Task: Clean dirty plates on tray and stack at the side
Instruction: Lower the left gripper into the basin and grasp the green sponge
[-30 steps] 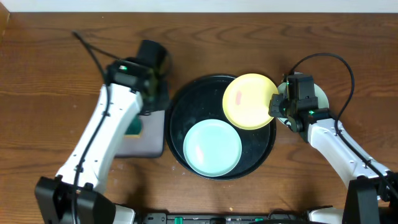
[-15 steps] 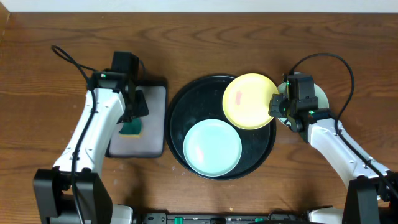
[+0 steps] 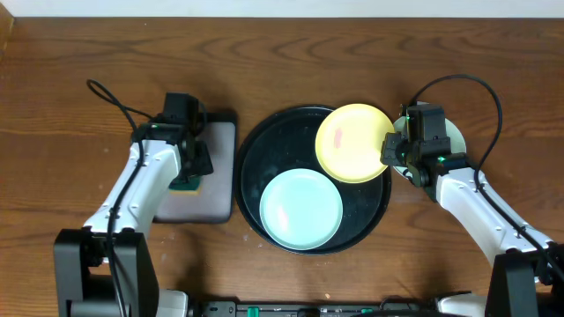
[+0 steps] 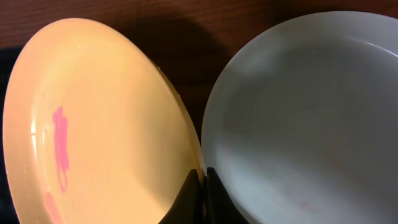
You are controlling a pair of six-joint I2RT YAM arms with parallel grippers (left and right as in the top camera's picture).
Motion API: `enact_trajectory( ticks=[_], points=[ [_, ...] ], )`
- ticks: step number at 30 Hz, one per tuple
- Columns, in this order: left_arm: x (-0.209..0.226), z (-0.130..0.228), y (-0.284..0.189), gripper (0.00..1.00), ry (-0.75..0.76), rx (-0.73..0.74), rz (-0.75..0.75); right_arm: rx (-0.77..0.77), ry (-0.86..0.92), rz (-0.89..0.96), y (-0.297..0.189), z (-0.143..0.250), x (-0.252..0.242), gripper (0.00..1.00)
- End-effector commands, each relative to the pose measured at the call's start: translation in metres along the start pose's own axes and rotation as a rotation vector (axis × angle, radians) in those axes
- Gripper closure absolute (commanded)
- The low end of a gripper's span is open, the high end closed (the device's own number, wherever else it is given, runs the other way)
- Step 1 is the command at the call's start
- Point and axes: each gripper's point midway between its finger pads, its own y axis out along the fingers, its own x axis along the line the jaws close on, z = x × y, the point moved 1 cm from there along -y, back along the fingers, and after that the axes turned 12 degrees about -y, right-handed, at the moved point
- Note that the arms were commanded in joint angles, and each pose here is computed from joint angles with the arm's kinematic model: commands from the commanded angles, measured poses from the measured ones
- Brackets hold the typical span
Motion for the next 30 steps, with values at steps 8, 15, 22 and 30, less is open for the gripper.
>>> enact_trajectory(
  ticks=[8, 15, 22, 30],
  points=[
    [0.005, 0.002, 0.018, 0.4, 0.033, 0.05, -0.01, 0.002, 0.007, -0.011, 0.001, 0.001, 0.005, 0.99],
    [0.005, 0.01, 0.038, 0.4, 0.043, 0.108, -0.039, 0.001, 0.007, -0.011, 0.001, 0.001, 0.005, 0.99],
    [0.005, 0.014, 0.054, 0.39, 0.06, 0.14, -0.056, 0.001, 0.007, -0.011, 0.001, 0.001, 0.005, 0.99],
    [0.003, 0.012, 0.053, 0.39, 0.057, 0.129, -0.049, 0.0, 0.007, -0.011, 0.001, 0.001, 0.005, 0.99]
  ],
)
